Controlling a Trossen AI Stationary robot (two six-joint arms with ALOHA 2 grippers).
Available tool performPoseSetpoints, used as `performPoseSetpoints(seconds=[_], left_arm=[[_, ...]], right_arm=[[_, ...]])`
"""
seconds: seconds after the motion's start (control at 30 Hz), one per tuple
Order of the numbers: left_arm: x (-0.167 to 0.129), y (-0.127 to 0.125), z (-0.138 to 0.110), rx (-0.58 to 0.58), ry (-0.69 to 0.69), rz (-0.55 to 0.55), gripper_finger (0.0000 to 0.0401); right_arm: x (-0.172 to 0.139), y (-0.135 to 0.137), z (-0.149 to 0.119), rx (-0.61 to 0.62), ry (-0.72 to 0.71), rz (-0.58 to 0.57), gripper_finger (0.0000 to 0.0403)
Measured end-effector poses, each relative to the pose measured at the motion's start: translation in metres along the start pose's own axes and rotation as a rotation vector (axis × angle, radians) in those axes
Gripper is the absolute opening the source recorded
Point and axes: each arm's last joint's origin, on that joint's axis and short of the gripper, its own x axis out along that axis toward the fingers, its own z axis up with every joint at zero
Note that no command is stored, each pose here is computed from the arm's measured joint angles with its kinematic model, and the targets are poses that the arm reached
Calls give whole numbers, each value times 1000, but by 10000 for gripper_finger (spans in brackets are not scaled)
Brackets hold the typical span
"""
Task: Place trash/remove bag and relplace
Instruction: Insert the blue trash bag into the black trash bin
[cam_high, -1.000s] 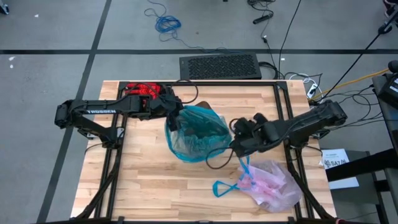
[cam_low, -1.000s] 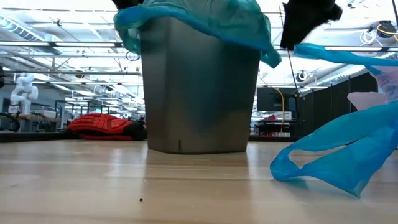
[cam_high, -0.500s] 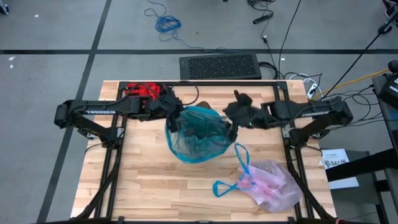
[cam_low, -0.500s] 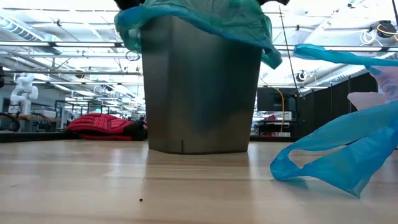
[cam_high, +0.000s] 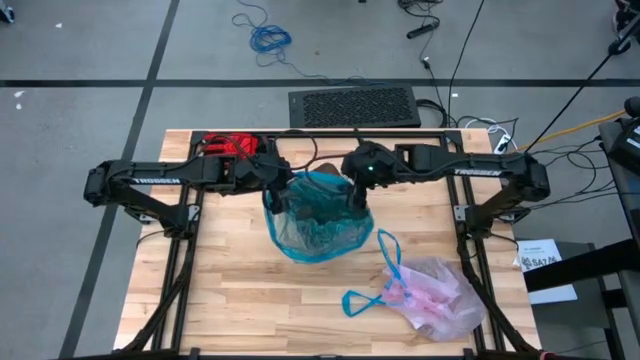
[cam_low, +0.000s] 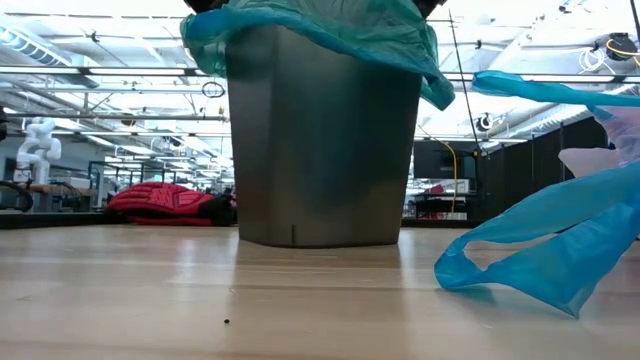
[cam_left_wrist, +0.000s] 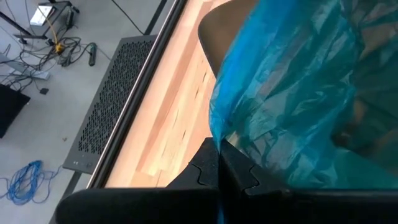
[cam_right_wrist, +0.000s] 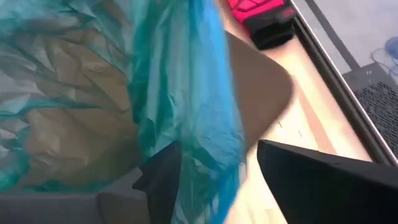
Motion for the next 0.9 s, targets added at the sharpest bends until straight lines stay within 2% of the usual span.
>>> performPoseSetpoints(seconds=[0.1,0.17,0.27,0.33,0.73,0.9], left_arm=[[0,0,0,1,1,0,0],[0,0,0,1,2,0,0],[0,0,0,1,2,0,0],[0,0,0,1,2,0,0],[-2,-5,1,12,-7,-39,0],[-3,-9,1,22,-11,-51,0]], right_arm=[[4,1,2,-13,-12,2,173],[5,-1,4,-19,-35,-2,130],[4,-1,9,-29,-81,-2,42],[4,-3,10,-41,-94,-5,13],[13,-41,12,39,-73,-91,2],[19,-44,5,50,-47,-94,1]])
